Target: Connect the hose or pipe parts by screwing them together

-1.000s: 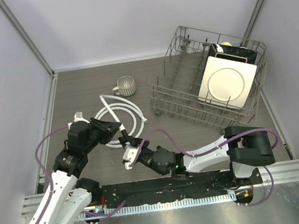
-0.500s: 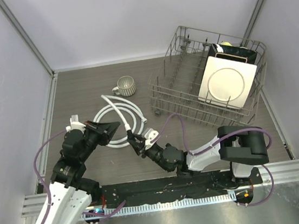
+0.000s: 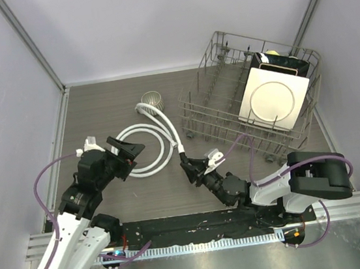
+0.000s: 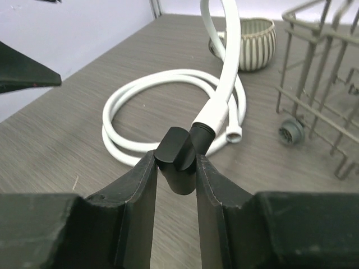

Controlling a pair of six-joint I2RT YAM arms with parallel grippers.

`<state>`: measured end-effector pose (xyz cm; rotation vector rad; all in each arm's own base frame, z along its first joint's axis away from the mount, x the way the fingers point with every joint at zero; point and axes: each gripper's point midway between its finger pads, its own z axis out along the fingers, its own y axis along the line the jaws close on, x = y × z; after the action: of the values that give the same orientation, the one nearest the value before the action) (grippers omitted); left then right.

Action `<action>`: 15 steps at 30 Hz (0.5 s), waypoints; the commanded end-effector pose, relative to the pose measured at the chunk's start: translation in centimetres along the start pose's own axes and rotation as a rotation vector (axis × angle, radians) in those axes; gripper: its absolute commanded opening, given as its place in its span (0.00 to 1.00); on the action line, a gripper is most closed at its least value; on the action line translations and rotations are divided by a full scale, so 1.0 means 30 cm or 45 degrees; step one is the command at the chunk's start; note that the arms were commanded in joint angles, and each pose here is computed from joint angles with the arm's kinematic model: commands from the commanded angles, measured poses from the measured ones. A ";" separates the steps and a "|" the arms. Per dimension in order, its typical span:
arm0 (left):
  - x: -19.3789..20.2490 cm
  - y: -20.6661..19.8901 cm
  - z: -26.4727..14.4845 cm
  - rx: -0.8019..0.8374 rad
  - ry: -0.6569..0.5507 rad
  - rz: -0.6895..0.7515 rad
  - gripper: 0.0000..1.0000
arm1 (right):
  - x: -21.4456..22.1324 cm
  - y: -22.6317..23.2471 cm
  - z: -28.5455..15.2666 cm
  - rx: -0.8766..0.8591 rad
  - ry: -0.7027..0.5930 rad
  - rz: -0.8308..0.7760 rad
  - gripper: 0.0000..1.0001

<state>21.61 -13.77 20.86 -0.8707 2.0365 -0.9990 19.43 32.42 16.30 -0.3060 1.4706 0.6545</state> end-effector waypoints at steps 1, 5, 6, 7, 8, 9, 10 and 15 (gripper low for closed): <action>-0.006 0.009 0.011 -0.024 -0.003 0.077 0.89 | -0.184 -0.038 -0.027 0.058 -0.262 0.464 0.01; -0.007 0.017 0.016 -0.036 -0.007 0.075 0.89 | -0.115 -0.065 -0.062 0.074 -0.212 0.584 0.01; -0.011 0.016 0.016 -0.038 -0.015 0.078 0.89 | -0.109 -0.069 -0.068 0.078 -0.214 0.602 0.01; -0.013 0.018 0.015 -0.040 -0.020 0.078 0.89 | -0.095 -0.076 -0.072 0.087 -0.207 0.611 0.01; -0.018 0.016 0.012 -0.037 -0.029 0.081 0.88 | -0.063 -0.091 -0.079 0.106 -0.183 0.591 0.01; -0.018 0.013 0.011 -0.033 -0.029 0.084 0.88 | -0.053 -0.092 -0.079 0.108 -0.176 0.586 0.01; -0.034 0.018 0.012 -0.046 -0.061 0.084 0.88 | -0.038 -0.092 -0.081 0.105 -0.162 0.569 0.01; -0.050 0.025 0.002 -0.074 -0.092 0.100 0.88 | 0.041 -0.111 -0.097 0.129 -0.090 0.556 0.07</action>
<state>22.02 -13.14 19.66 -0.8547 2.0658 -0.9115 18.16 28.33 7.25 -0.2145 1.7087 0.6545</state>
